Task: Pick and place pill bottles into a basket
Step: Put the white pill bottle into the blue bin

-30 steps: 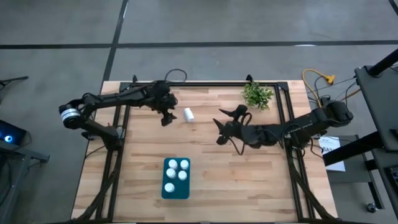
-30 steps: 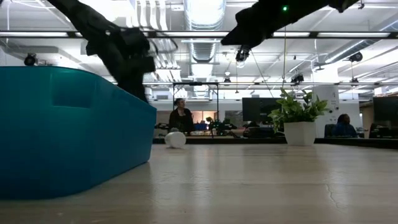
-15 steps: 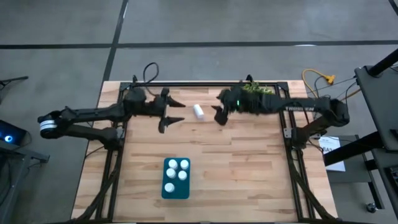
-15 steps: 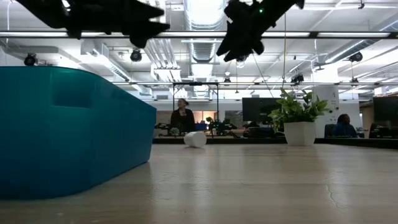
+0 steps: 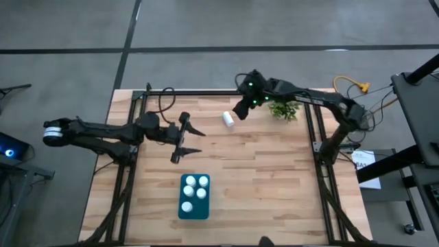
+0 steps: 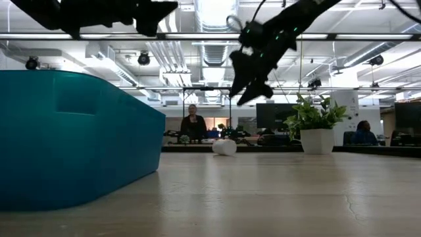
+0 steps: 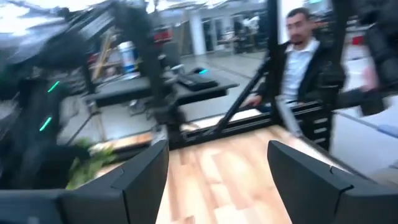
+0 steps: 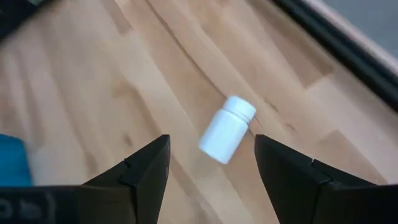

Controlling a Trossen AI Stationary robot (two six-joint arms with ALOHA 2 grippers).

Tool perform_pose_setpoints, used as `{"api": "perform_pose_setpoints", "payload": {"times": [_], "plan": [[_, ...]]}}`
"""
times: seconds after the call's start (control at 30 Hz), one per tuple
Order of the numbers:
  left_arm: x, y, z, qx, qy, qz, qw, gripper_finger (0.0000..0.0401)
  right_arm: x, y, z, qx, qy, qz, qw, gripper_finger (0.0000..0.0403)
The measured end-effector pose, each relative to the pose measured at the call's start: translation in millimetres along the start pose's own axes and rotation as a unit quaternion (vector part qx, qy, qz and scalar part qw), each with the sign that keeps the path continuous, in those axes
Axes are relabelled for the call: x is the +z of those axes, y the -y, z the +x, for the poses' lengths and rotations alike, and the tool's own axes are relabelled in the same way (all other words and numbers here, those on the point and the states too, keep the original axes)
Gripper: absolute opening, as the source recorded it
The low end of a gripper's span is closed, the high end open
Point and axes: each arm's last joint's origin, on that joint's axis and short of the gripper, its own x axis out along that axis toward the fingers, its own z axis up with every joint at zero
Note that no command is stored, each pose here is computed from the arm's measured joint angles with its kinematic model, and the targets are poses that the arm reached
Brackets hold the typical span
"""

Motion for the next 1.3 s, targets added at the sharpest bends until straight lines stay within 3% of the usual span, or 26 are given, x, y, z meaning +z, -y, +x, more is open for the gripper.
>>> {"api": "perform_pose_setpoints", "payload": {"times": [0.13,0.23,0.43,0.57,0.87,1.3], "plan": [[2,17,3,-0.088,0.011,0.017,0.996,0.0256,0,12,30,-0.029,-0.041,0.004,0.999,0.0224],[-5,29,2,-0.111,-0.030,0.006,0.993,0.0256,-4,19,47,-0.073,-0.073,0.004,0.995,0.0224],[-20,46,-11,-0.042,-0.072,0.019,0.996,0.0256,-16,31,66,-0.106,-0.119,0.009,0.987,0.0224],[-25,48,-29,-0.018,-0.045,0.006,0.999,0.0256,-20,35,70,-0.154,-0.126,0.004,0.980,0.0224],[-53,53,-64,0.044,-0.014,-0.011,0.999,0.0256,-20,43,69,-0.168,-0.124,0.015,0.978,0.0224],[-61,55,-82,0.066,0.017,-0.010,0.998,0.0256,-47,83,69,-0.174,-0.169,0.072,0.967,0.0216]]}}
